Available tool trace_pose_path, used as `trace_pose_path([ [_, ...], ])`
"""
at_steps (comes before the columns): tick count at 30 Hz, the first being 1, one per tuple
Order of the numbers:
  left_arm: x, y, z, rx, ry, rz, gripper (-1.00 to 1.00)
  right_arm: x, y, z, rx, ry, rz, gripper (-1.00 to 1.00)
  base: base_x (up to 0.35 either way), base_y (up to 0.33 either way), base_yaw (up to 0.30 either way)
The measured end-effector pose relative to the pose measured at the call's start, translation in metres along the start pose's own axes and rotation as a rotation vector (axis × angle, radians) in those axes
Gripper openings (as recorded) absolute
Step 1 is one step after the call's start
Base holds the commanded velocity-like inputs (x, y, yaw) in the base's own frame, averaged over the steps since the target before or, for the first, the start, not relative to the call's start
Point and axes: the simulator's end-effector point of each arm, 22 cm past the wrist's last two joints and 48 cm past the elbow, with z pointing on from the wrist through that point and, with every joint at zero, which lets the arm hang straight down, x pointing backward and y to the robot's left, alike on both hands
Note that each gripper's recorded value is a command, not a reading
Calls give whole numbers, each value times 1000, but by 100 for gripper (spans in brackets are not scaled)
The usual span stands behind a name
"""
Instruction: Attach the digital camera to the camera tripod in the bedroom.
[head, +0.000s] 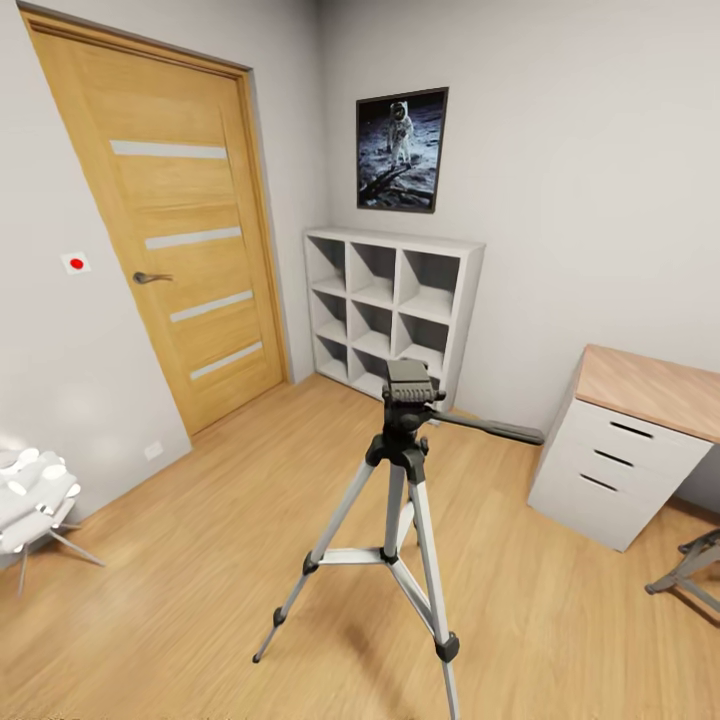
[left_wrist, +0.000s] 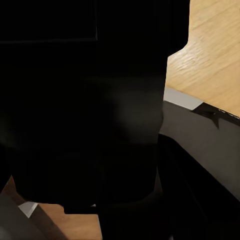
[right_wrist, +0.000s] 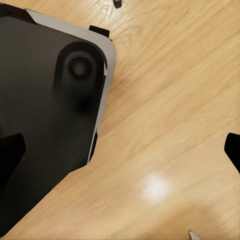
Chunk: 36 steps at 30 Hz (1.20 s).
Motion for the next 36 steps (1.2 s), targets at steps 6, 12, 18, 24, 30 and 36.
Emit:
trace_pose_path([
  [6,3,2,1,-4,9,2,-100,4,0,1,-2,8,0,100,0,0,0],
  [12,7,3,2,-8,18,3,-100,7,1,1,-4,17,-1,100,0,0,0],
  [18,11,4,3,-11,27,4,-100,11,3,2,-8,26,-3,100,0,0,0],
  [24,14,6,4,-15,36,5,-100,14,4,2,-11,34,-4,100,0,0,0],
  [30,18,7,5,-19,45,6,-100,18,5,3,-15,42,-5,100,0,0,0],
  [36,22,9,6,-23,54,7,-100,21,7,3,-20,51,-6,100,0,0,0],
])
